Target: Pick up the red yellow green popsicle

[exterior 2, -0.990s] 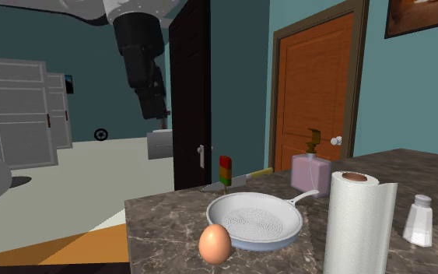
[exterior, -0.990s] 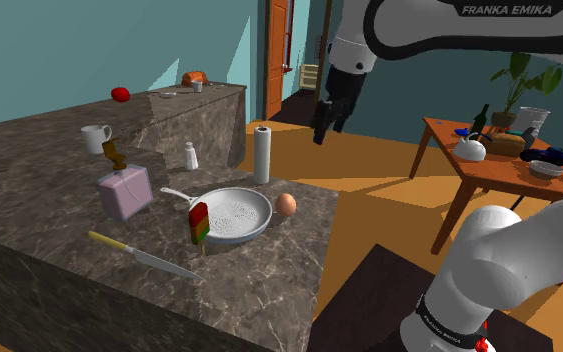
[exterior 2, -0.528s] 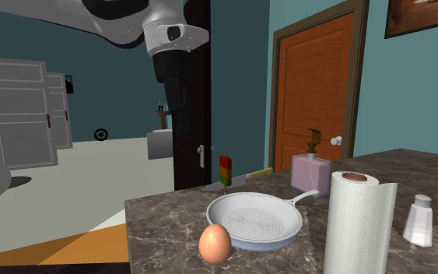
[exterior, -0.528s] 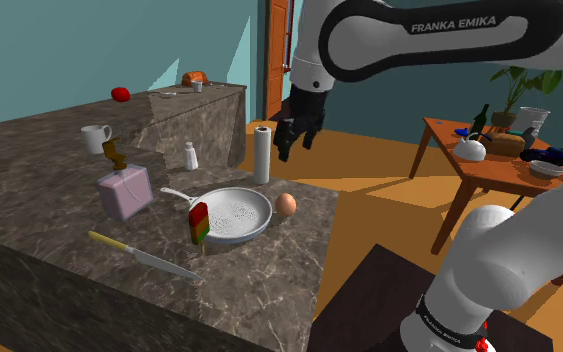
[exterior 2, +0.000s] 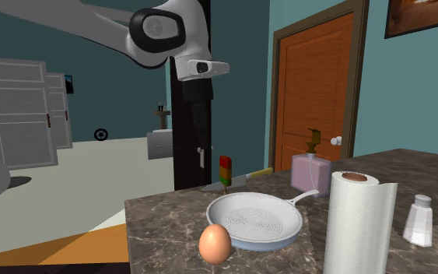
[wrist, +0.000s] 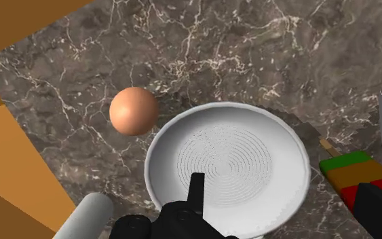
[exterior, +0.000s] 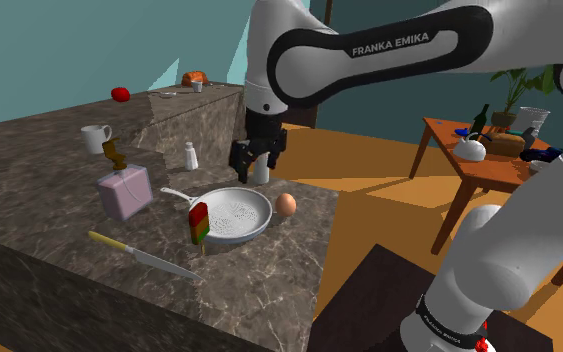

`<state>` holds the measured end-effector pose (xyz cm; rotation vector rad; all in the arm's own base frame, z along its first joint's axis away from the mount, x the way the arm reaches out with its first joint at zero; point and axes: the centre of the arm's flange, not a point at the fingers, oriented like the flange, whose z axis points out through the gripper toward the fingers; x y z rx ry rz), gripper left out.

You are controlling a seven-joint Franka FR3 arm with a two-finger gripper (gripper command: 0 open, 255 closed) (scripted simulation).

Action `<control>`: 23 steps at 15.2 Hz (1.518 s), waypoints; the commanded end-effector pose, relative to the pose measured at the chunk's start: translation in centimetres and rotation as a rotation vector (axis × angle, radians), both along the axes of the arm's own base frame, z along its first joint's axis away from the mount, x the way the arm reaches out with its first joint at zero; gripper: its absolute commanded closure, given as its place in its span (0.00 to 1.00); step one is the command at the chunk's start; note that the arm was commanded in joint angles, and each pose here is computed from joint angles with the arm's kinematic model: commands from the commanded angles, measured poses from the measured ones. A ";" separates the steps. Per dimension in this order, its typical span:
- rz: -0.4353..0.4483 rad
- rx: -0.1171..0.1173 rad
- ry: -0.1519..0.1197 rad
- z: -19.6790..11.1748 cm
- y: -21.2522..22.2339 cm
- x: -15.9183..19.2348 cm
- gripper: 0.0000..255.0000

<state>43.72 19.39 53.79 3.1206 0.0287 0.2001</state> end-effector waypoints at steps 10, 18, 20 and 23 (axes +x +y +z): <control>-0.020 0.048 0.040 -5.4 11.7 6.5 0.00; -0.021 0.050 0.042 -9.6 12.0 6.7 0.00; -0.021 0.050 0.042 -9.6 12.0 6.7 0.00; -0.021 0.050 0.042 -9.6 12.0 6.7 1.00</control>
